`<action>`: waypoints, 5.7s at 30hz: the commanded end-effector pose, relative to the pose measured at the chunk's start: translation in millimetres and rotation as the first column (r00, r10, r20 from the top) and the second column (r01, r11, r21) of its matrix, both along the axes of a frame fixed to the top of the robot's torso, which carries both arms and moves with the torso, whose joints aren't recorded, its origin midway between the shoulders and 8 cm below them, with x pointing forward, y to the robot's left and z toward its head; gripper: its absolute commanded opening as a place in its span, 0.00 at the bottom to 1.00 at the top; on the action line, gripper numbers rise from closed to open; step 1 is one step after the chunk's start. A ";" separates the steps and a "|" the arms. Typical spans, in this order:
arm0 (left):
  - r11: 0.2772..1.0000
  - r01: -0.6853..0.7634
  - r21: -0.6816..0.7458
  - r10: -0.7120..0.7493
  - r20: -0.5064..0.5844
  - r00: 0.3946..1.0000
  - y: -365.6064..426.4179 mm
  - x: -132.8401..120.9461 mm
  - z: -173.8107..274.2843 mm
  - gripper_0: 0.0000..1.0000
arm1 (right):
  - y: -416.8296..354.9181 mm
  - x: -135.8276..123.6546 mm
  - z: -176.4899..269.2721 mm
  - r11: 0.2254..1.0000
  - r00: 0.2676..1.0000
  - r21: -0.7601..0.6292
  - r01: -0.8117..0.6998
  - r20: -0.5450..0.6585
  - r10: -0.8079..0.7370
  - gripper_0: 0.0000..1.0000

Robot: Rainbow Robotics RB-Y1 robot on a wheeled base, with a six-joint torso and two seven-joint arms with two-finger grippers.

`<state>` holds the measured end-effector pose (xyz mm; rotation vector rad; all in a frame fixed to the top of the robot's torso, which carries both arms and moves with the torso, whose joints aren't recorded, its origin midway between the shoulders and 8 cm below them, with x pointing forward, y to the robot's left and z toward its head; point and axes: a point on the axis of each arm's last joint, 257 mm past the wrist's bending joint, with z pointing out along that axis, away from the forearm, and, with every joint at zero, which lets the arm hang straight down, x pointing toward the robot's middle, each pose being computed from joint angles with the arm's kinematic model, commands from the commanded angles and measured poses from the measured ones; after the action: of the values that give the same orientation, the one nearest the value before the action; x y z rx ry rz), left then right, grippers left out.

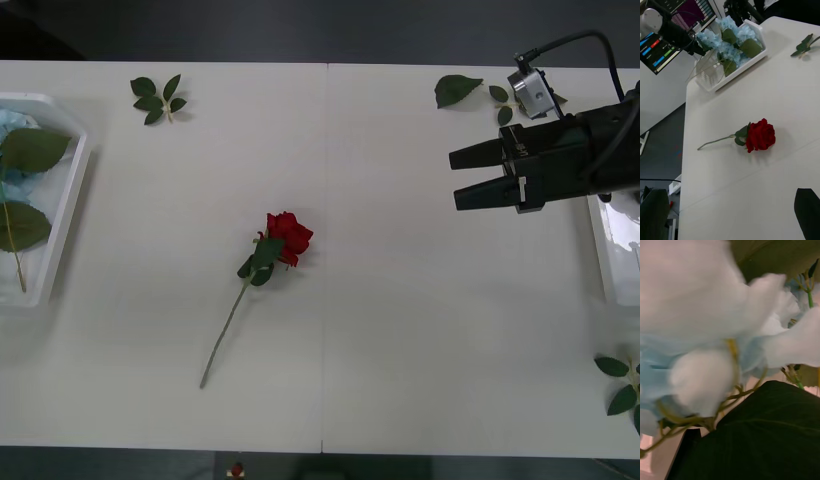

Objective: Put the red flowers into the right box and the blue flowers into the left box

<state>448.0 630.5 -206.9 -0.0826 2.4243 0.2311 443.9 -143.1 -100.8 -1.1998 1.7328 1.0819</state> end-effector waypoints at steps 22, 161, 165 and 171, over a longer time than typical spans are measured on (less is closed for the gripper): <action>0.891 0.214 -0.400 -0.244 -0.023 0.970 -160.9 -15.6 123.2 1.00 | -6.8 -9.3 10.0 0.999 0.999 -0.040 -0.037 0.017 0.037 0.96; 0.446 0.744 -0.498 -0.193 0.758 0.623 -610.9 93.6 188.6 0.00 | 65.7 -44.9 -39.9 0.896 0.989 0.434 0.099 -0.146 -0.039 0.96; 0.429 0.749 -0.505 -0.213 0.749 0.627 -632.6 87.8 181.1 0.00 | 74.5 -30.5 -37.0 0.899 0.992 0.424 0.110 -0.097 -0.076 0.97; 0.418 0.749 -0.514 -0.228 0.739 0.634 -658.6 82.6 172.4 0.00 | 88.8 -11.5 -38.0 0.916 0.992 0.381 0.123 -0.038 -0.118 0.96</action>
<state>531.8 -13.6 -58.8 0.1679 1.6610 -1.0800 426.3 -63.9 -152.9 -0.7906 1.5139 1.3101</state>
